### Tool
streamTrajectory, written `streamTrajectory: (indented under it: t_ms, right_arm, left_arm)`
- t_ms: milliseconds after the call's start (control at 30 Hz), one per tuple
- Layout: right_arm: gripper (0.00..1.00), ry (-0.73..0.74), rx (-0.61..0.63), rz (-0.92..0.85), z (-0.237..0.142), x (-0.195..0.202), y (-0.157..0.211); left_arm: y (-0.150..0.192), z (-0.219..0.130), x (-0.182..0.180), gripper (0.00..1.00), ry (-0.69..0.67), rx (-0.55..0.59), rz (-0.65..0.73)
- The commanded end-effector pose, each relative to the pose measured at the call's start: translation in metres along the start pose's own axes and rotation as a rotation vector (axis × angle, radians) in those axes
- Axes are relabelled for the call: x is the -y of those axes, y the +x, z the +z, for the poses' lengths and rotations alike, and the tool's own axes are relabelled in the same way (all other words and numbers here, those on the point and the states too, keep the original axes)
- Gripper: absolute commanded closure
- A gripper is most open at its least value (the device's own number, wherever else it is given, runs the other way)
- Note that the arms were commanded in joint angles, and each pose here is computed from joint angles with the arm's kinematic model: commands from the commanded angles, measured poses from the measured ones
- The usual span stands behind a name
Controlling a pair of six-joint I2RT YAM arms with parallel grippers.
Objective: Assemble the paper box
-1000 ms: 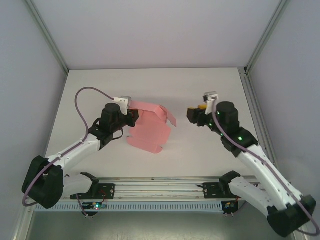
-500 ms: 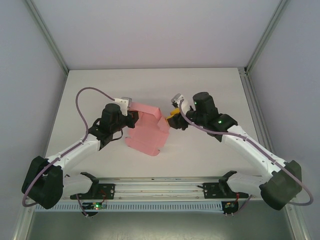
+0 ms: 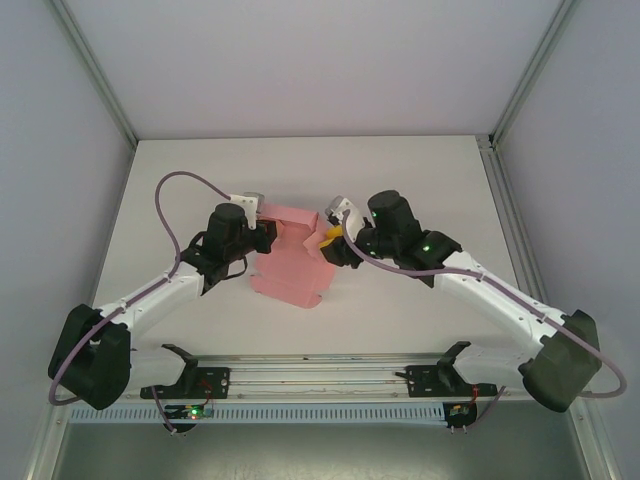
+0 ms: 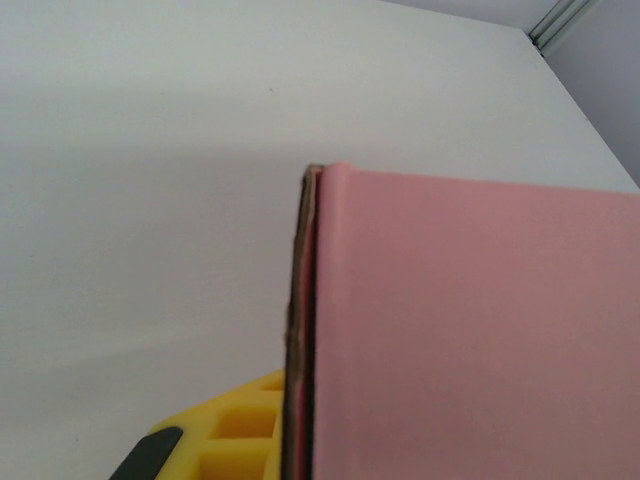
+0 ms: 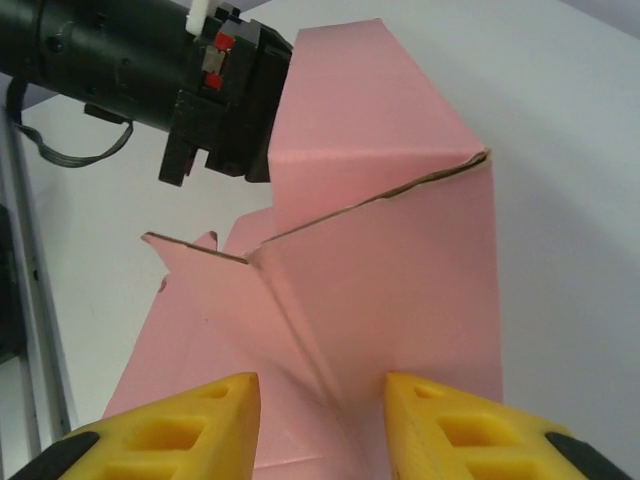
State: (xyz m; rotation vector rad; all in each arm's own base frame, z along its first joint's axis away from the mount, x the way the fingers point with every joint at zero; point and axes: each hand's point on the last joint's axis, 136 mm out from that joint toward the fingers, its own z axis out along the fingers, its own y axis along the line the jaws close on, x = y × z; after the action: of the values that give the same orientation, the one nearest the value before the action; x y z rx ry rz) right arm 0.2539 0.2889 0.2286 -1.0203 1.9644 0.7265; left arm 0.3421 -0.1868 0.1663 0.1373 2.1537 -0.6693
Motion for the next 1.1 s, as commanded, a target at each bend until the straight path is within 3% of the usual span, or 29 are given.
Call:
streamTrajectory:
  t_ms: [0, 100, 267, 367, 567, 767, 1067]
  right_arm:
    - [0.64, 0.074, 0.042, -0.004, 0.008, 0.008, -0.015]
    - [0.64, 0.195, 0.078, -0.011, 0.014, 0.018, -0.022]
    - [0.58, 0.553, 0.147, -0.047, 0.008, 0.049, -0.032]
    - [0.59, 0.664, 0.141, -0.079, 0.009, 0.056, -0.032]
    - [0.72, 0.718, 0.123, -0.107, 0.022, 0.065, -0.035]
    - [0.96, 0.930, 0.199, -0.072, 0.013, 0.089, -0.043]
    - [1.00, 1.463, 0.173, -0.035, -0.021, 0.131, -0.039]
  left_arm:
    - [-0.018, -0.004, 0.005, 1.00, 0.009, 0.037, -0.035]
    - [-0.017, -0.005, 0.005, 1.00, 0.008, 0.032, -0.049]
    - [-0.015, -0.009, 0.004, 1.00, -0.019, 0.024, -0.083]
    - [-0.015, -0.013, 0.003, 1.00, -0.038, 0.025, -0.104]
    - [-0.017, -0.017, 0.015, 1.00, -0.019, 0.028, -0.108]
    - [-0.017, -0.021, 0.003, 1.00, -0.126, 0.047, -0.219]
    - [-0.003, -0.030, -0.023, 1.00, -0.429, 0.077, -0.554]
